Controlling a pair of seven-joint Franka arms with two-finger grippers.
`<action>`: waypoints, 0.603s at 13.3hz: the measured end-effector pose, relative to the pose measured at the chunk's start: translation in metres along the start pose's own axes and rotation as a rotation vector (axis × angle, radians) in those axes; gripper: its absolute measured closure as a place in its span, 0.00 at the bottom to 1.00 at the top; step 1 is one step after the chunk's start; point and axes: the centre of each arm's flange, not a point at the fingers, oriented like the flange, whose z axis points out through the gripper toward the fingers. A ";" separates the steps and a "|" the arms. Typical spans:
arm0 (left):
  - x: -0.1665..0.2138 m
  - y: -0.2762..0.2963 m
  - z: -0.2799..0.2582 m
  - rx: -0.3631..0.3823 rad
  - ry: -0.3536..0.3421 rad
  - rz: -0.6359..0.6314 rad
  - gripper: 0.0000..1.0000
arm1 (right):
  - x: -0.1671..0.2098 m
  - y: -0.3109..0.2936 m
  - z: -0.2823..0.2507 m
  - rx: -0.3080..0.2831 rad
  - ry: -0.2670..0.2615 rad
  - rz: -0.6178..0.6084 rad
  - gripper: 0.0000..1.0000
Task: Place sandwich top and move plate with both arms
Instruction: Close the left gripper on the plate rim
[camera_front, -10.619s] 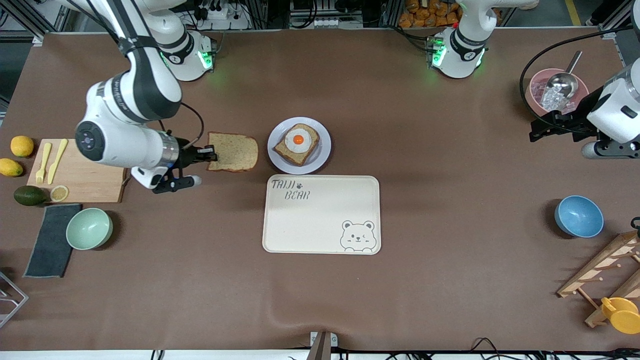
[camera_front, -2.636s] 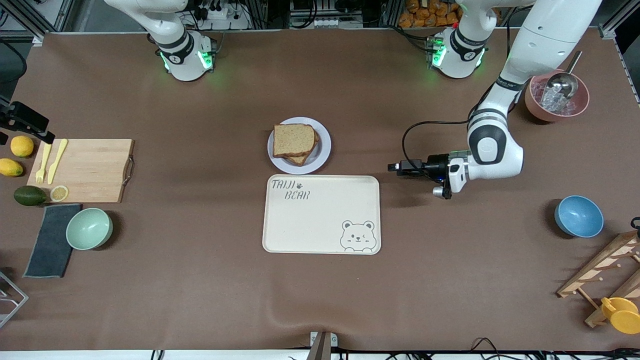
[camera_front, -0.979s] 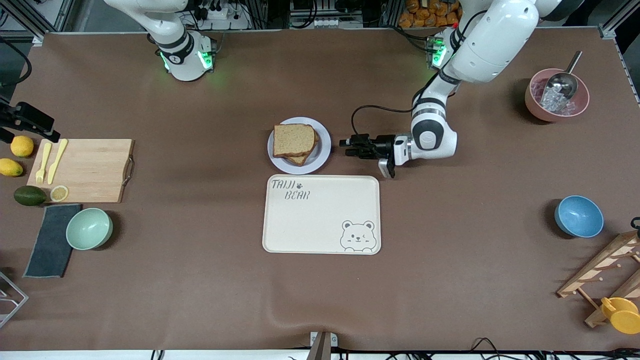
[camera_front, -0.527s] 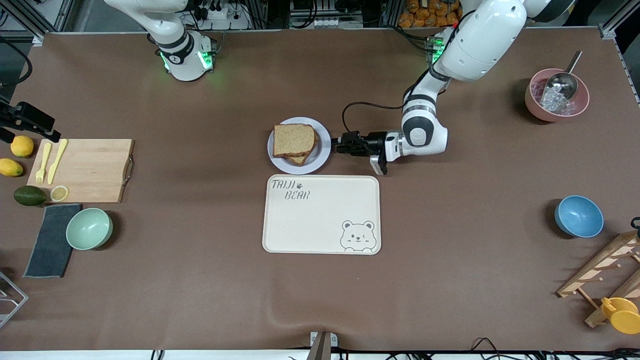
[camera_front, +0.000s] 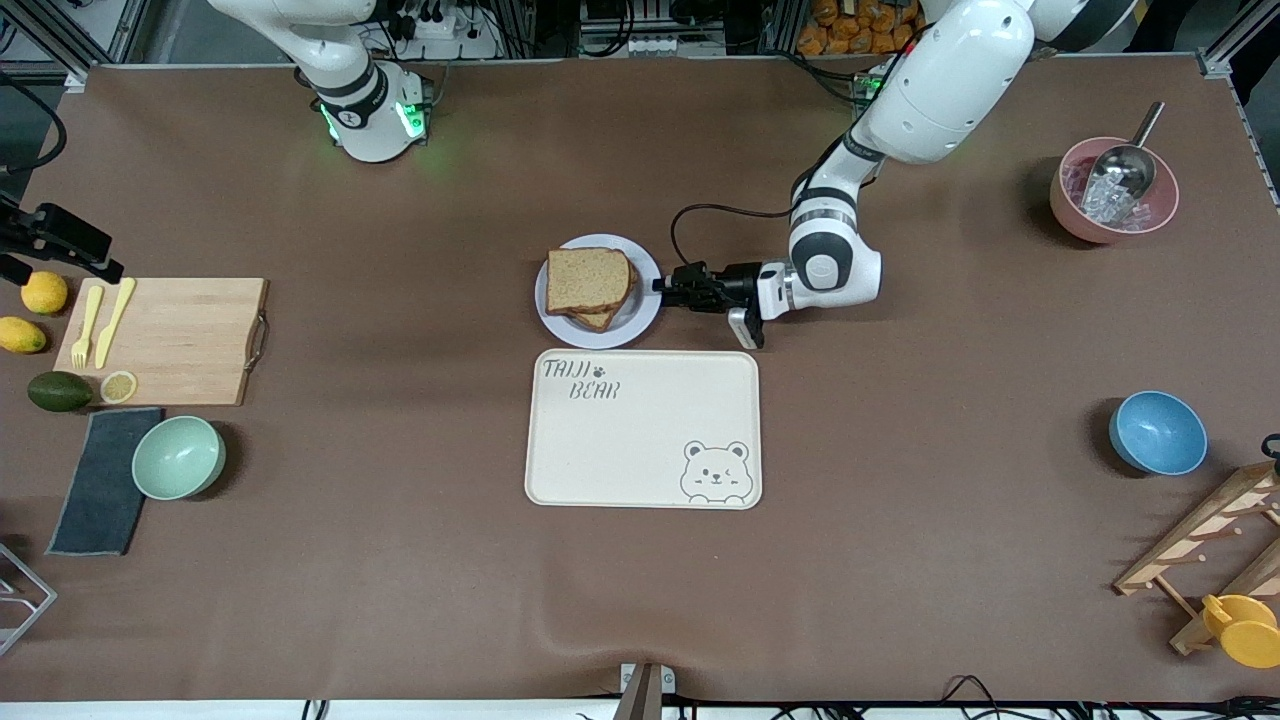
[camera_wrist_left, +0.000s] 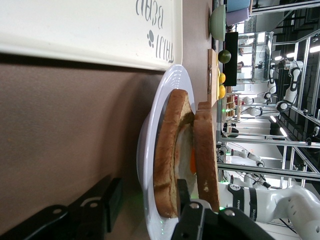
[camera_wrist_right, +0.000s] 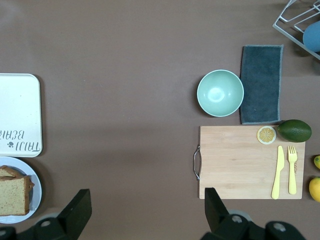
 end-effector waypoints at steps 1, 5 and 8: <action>0.000 0.000 0.002 0.000 0.003 -0.002 0.51 | 0.000 0.000 0.001 0.000 -0.002 0.000 0.00; -0.001 0.002 0.011 0.009 0.011 0.019 0.74 | 0.000 0.000 0.002 0.000 -0.004 0.001 0.00; 0.000 0.002 0.012 0.008 0.014 0.035 0.95 | 0.000 0.000 0.002 0.000 -0.006 0.001 0.00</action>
